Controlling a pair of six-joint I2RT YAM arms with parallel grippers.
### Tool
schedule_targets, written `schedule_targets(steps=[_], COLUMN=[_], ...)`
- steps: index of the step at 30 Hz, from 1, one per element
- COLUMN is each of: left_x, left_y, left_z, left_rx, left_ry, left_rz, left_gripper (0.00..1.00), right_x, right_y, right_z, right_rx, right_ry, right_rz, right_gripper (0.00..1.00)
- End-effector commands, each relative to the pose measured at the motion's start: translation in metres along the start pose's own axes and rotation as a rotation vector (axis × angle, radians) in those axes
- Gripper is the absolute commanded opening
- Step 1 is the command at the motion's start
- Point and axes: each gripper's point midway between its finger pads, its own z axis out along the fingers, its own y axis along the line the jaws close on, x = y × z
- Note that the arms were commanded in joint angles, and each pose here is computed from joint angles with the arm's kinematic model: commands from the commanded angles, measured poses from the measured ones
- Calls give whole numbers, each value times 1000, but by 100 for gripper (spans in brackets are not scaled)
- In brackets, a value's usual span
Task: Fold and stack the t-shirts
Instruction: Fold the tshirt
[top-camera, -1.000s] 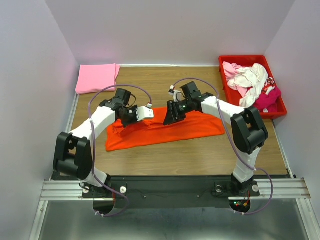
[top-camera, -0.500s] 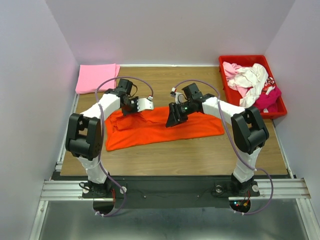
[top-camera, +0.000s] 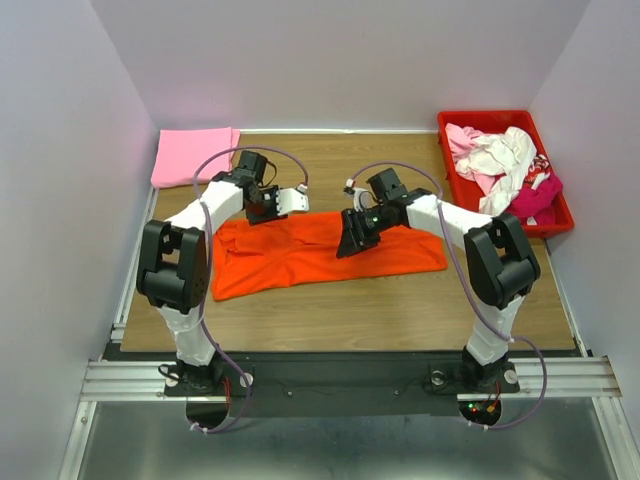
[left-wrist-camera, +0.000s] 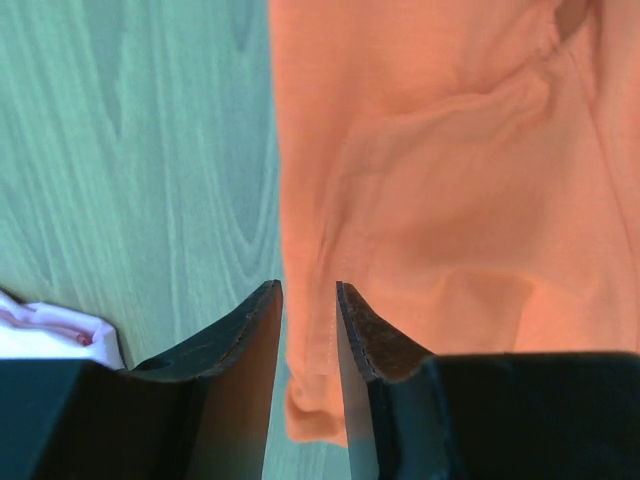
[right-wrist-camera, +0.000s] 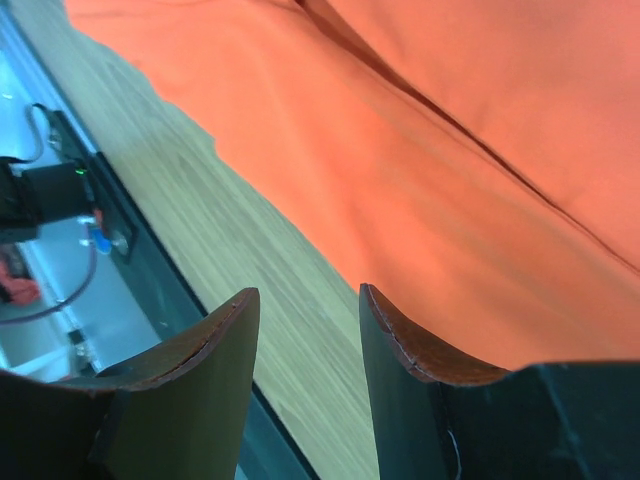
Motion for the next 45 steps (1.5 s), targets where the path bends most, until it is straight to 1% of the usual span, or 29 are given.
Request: schedule_targets(steps=[1,4,5,6,7,9,10,11,12,13,15,17,21,24,31,38,40,41,42,43,45], left_x=[-6,3,19,25,36,43,57,67,76,89,103,113,119,119,107,104,108,114,119,128,139], left_y=[28,29,24,18,4,-14,-23,-42,-47,-62,-74,-93,-114,-128,-137,-138,-141,-138,-138,-135,-127], left_z=[-36,-59,-69,-72,-78,-78,-78,-70,-74,-67,-64,-57,-48,-41,-41,-45,-40,-37,-35,-33,-33], left_rx=[-77,-85,-84,-66,-39,-15,-13,16,-8,1,4,45,92,146,214,252,263,243,235,208,167], left_ry=[-87,-138,-137,-141,-145,-142,-124,-98,-87,-50,-17,19,43,51,-10,-29,-14,12,37,72,106], left_rz=[-149,-278,-383,-428,-492,-581,-619,-652,-688,-709,-743,-781,-818,-844,-866,-872,-886,-888,-910,-911,-920], left_gripper=[41,41,41,41,41,42,43,43,44,45,45,45,46,46,46,45,41,28,21,9,0], right_x=[-9,-7,-4,-3,1,3,6,9,7,9,13,20,35,44,63,67,69,71,74,76,82], right_y=[-7,-28,-31,-42,-50,-70,-78,-84,-96,-103,-115,-133,-160,-175,-193,-196,-198,-199,-200,-202,-204], right_z=[-32,-47,-53,-59,-66,-80,-86,-91,-105,-111,-119,-128,-130,-125,-118,-117,-118,-119,-120,-123,-126], right_rx=[82,154,177,210,252,328,354,377,423,444,488,544,630,647,671,675,684,689,695,713,727], right_ry=[-42,-41,-37,-38,-31,-30,-29,-25,-39,-39,-32,-7,61,107,189,201,213,218,231,240,261], right_rz=[-90,-116,-104,-136,-133,-145,-141,-140,-145,-140,-141,-144,-130,-105,-91,-88,-92,-94,-99,-106,-120], right_gripper=[50,50,49,48,47,45,44,44,43,43,42,42,40,38,37,36,36,36,36,36,36])
